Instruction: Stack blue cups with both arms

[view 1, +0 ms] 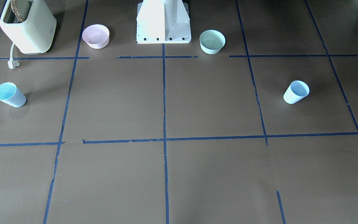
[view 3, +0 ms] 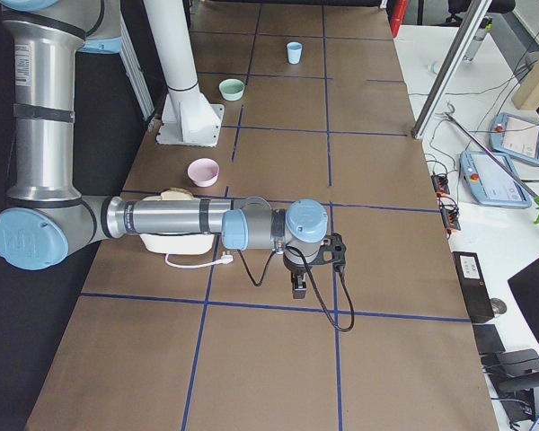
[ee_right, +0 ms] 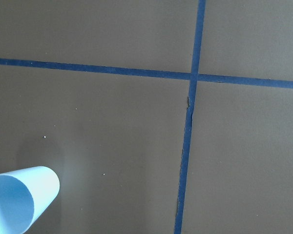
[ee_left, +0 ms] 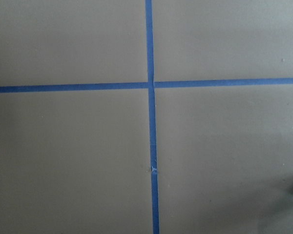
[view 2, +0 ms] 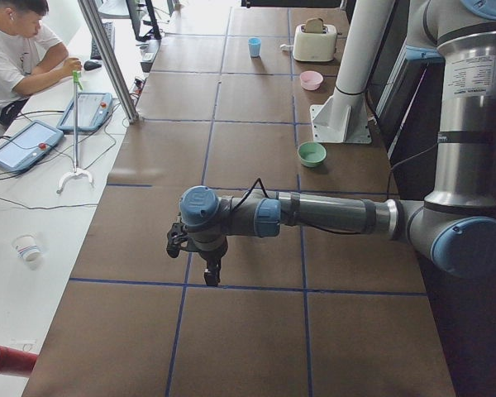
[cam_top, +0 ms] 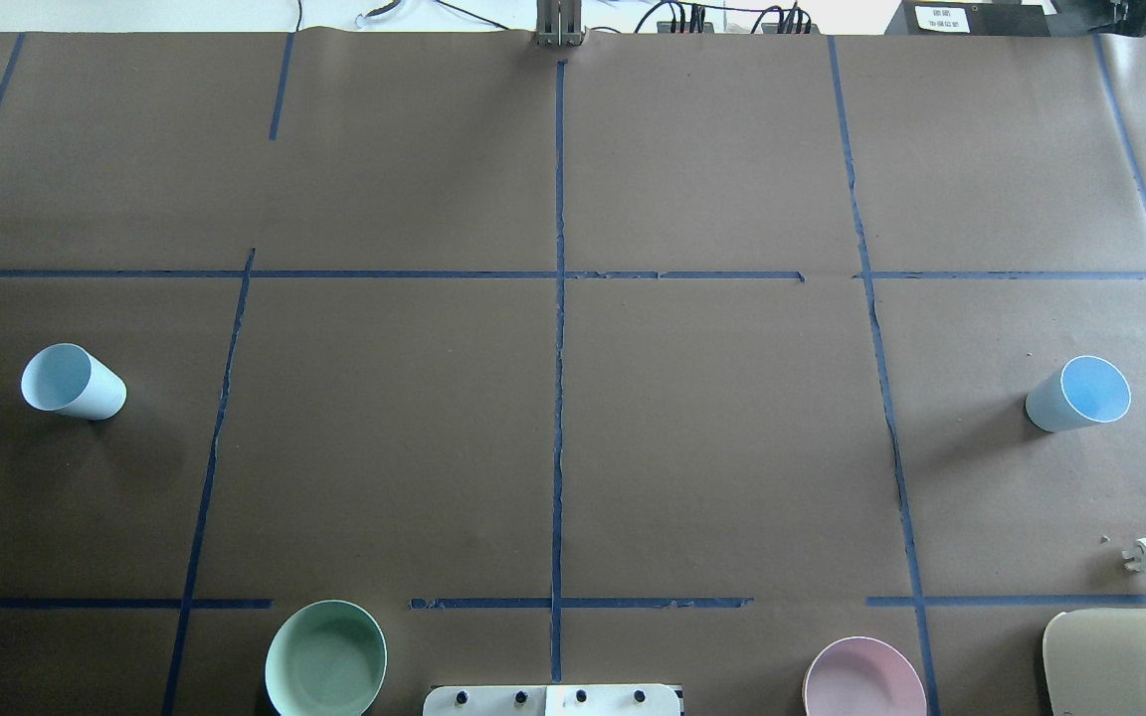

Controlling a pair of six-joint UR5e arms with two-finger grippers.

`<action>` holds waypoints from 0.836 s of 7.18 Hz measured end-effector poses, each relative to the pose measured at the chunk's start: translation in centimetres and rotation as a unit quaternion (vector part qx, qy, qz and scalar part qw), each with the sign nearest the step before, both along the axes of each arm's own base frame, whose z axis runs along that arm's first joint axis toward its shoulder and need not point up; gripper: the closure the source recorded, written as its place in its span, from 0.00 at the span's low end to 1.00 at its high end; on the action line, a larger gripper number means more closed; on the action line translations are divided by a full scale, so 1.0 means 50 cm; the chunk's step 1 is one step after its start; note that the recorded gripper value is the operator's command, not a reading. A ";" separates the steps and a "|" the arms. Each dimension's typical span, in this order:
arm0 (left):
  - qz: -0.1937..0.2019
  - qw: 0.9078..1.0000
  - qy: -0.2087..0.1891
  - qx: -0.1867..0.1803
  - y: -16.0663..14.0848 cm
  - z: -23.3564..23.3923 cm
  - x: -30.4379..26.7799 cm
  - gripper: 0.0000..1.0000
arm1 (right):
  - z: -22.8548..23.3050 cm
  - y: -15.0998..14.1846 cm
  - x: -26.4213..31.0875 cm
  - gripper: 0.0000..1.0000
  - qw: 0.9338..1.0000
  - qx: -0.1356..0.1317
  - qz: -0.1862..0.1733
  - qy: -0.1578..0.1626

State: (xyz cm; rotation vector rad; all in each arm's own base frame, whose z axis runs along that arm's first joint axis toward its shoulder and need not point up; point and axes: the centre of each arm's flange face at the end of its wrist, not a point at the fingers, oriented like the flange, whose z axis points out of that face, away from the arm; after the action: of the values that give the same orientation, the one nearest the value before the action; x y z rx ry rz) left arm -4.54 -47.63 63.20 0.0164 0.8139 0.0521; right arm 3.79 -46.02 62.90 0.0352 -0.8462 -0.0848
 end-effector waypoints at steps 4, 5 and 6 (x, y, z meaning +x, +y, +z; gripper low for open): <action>0.012 0.999 0.005 0.037 0.011 -0.009 0.054 0.00 | -0.002 -0.001 -0.001 0.00 1.000 0.000 0.000 -0.002; 0.018 1.000 0.008 0.022 0.006 -0.049 0.129 0.00 | -0.005 -0.002 -0.002 0.00 1.000 0.001 0.000 -0.003; 0.018 1.000 0.014 0.008 0.009 -0.101 0.208 0.00 | -0.005 -0.004 -0.002 0.00 1.000 0.002 0.000 -0.003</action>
State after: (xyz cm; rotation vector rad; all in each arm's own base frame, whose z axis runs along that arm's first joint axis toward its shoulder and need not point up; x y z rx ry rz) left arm 5.88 -47.16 58.17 0.0187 0.8419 0.0920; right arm 3.70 -46.21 62.62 0.0386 -0.8518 -0.0857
